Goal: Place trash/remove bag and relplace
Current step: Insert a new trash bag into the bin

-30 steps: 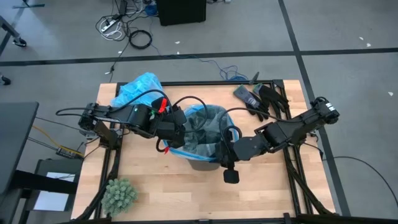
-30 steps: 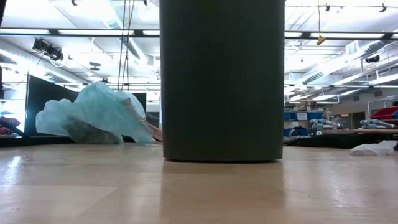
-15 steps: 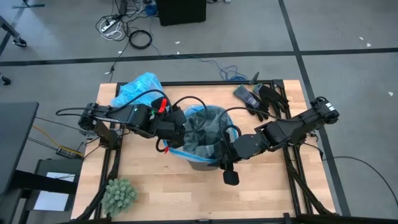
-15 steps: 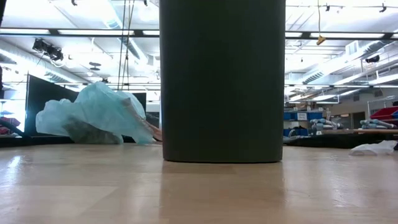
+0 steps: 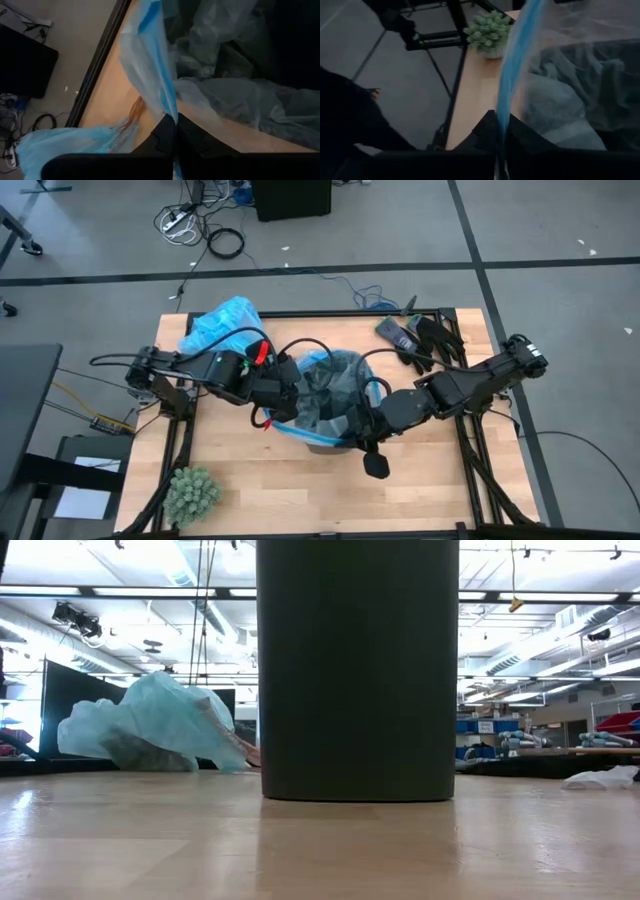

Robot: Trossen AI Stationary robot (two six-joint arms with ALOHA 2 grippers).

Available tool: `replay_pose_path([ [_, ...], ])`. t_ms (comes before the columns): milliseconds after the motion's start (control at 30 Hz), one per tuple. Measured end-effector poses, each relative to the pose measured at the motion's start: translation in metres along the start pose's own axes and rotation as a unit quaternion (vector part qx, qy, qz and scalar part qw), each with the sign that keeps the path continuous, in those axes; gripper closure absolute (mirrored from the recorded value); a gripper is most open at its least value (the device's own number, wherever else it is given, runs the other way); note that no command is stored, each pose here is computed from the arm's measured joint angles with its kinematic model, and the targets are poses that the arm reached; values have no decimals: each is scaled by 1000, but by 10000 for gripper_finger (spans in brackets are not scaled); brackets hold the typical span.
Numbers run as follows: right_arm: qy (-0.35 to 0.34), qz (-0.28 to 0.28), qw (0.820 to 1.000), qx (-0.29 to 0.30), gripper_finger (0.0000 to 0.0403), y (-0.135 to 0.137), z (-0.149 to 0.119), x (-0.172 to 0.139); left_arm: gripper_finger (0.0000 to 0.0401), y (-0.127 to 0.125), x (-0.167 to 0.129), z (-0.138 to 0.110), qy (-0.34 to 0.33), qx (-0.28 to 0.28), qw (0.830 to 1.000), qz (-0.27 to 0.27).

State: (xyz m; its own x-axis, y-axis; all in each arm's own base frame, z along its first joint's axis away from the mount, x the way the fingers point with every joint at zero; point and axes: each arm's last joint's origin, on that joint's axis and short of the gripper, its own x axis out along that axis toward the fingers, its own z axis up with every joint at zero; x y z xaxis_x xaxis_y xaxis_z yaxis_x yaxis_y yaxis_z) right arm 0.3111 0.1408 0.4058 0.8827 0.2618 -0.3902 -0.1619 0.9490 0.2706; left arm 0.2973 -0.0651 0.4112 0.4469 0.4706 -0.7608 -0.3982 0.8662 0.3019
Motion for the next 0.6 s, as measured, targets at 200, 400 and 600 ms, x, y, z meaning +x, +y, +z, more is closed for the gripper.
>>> replay_pose_path([
  [200,18,19,999,18,397,1,-2,0,384,-12,12,-2,1,-2,1000,-19],
  [400,50,25,998,36,402,2,-9,0,384,-21,24,-10,22,5,1000,-22],
  [600,97,8,994,57,402,1,-18,-1,384,-24,29,-13,26,2,999,-20],
])
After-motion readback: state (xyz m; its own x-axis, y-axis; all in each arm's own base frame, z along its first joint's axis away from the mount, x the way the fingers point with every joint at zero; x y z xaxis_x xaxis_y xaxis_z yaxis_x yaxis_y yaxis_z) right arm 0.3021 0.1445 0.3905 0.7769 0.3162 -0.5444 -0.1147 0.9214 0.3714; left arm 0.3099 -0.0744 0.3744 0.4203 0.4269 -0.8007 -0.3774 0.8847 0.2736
